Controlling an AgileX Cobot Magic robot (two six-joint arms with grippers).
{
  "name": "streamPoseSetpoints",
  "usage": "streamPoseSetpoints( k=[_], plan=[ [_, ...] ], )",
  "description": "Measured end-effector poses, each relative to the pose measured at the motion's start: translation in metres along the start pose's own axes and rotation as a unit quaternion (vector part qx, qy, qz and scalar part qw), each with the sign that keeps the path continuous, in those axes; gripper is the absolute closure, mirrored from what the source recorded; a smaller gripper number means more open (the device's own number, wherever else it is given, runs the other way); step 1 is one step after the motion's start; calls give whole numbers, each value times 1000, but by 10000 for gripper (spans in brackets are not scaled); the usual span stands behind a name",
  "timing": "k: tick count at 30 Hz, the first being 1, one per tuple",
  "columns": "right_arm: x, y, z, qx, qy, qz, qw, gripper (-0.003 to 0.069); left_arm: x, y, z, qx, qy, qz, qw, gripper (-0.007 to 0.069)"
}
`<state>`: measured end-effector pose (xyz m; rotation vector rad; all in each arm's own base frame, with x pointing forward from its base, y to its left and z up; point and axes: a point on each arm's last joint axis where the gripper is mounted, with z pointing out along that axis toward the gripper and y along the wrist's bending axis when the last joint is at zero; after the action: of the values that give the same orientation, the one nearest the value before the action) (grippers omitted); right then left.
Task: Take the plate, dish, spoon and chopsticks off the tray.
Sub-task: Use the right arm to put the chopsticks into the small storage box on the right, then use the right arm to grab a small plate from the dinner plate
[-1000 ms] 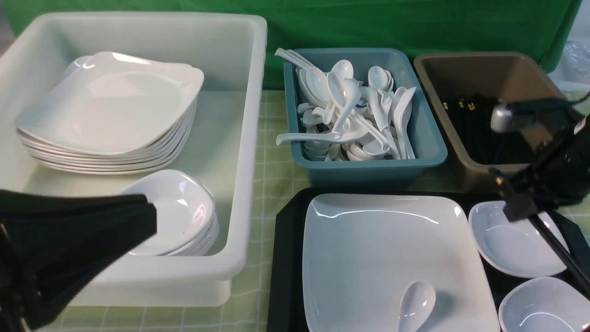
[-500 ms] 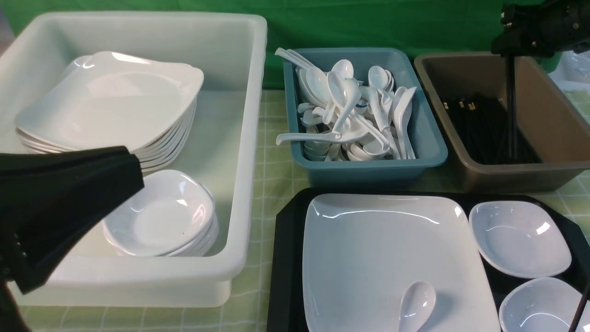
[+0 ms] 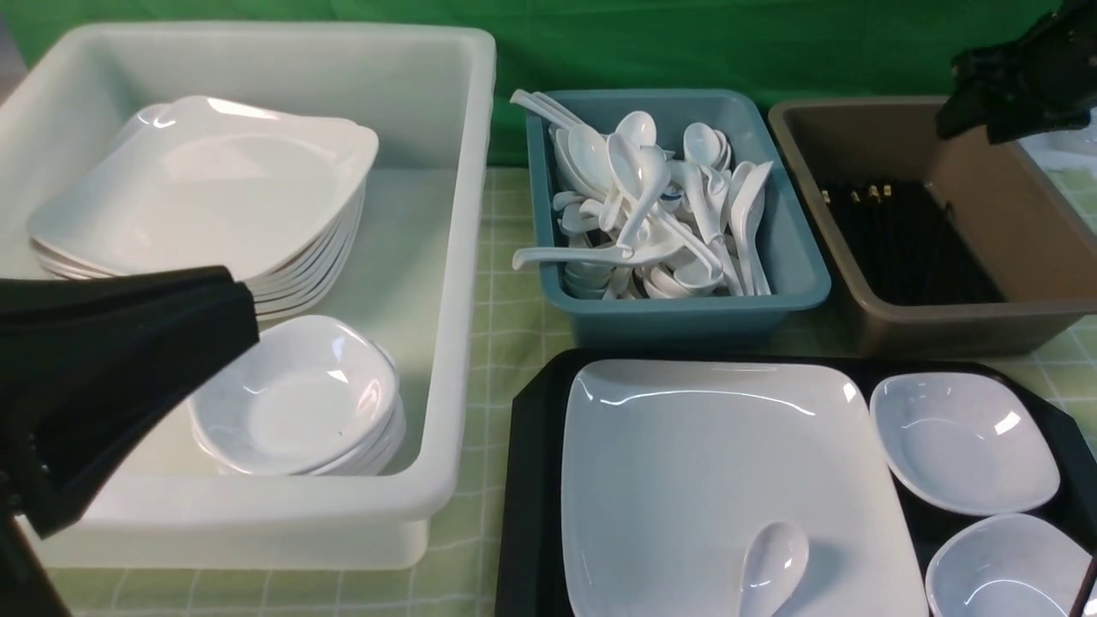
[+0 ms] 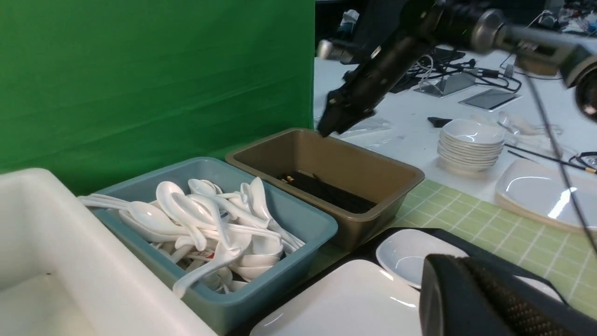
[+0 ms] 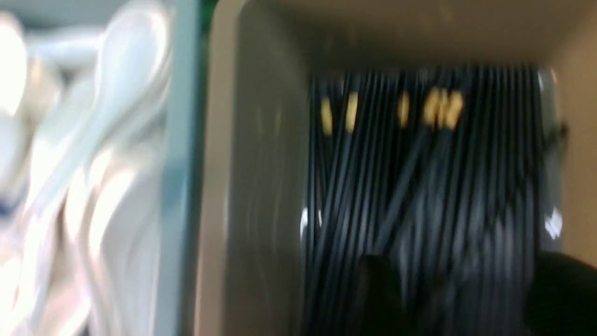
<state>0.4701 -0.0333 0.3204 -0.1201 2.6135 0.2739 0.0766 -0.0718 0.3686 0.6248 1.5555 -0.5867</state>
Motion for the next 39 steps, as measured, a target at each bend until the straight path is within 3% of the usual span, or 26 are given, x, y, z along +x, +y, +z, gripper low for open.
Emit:
streamPoseSetpoints(
  k=[2,6,7,9,11,16,21,32,36,38,39],
  plan=[
    [3,15,-31,13,1,-10,1000,399,0,0,0,-2,1,7,1000,601],
    [21,49,-71,44,1,-39,998,449,1,1,0,-4,4,17,1000,601],
    [44,70,-82,58,26,-62,996,438,1,1,0,-4,7,22,1000,601],
    [65,83,-84,72,51,-83,993,418,2,1,0,-3,11,26,1000,601],
    [113,105,-84,75,104,-111,986,361,3,0,0,-2,17,35,999,601],
    [230,119,-41,67,227,-155,959,223,5,1,0,-3,29,51,998,601],
    [287,115,-4,66,258,-157,951,204,6,0,0,-1,35,52,998,601],
    [313,106,30,72,278,-154,945,200,6,0,0,-1,35,52,998,601],
    [312,105,31,73,274,-172,943,254,6,0,0,-1,35,52,998,601],
    [312,106,31,72,278,-176,942,363,6,0,0,-1,35,52,998,601],
    [312,106,31,72,278,-176,942,363,6,0,0,-1,35,52,998,601]
  ],
)
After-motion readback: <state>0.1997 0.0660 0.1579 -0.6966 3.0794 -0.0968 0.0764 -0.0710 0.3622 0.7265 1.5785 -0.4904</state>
